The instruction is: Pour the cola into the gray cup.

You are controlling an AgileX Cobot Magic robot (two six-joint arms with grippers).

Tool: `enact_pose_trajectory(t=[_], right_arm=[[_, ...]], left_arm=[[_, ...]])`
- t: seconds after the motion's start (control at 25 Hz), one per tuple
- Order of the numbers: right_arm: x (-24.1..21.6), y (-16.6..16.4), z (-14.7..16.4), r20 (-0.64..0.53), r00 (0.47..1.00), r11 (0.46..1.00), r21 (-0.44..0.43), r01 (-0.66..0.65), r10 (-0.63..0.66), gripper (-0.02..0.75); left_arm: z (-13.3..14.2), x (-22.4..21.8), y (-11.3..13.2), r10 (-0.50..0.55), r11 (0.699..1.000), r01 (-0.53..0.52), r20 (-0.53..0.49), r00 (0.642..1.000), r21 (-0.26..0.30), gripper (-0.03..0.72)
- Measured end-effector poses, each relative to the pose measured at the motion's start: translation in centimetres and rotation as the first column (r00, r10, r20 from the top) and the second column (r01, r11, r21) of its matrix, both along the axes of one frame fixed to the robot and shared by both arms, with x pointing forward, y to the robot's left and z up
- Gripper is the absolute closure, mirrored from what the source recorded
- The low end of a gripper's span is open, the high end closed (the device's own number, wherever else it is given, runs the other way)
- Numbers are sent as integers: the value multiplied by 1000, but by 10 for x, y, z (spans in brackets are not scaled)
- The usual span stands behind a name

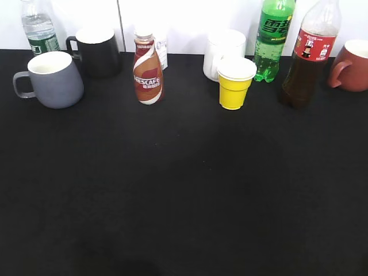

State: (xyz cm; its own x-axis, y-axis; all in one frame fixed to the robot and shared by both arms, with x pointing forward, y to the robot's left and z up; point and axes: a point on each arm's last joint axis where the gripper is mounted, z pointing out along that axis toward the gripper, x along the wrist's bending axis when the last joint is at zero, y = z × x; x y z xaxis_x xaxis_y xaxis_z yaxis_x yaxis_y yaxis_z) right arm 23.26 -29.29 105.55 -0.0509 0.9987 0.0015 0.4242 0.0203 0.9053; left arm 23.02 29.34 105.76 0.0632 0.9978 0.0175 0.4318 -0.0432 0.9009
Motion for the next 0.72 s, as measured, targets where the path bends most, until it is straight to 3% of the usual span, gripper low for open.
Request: enact_pose_trajectory(t=[0.72], right_arm=[[0, 0, 0, 0, 1000, 1000, 0, 0, 0, 164]], left_arm=[[0, 0, 0, 0, 1000, 0, 0, 1000, 0, 449]])
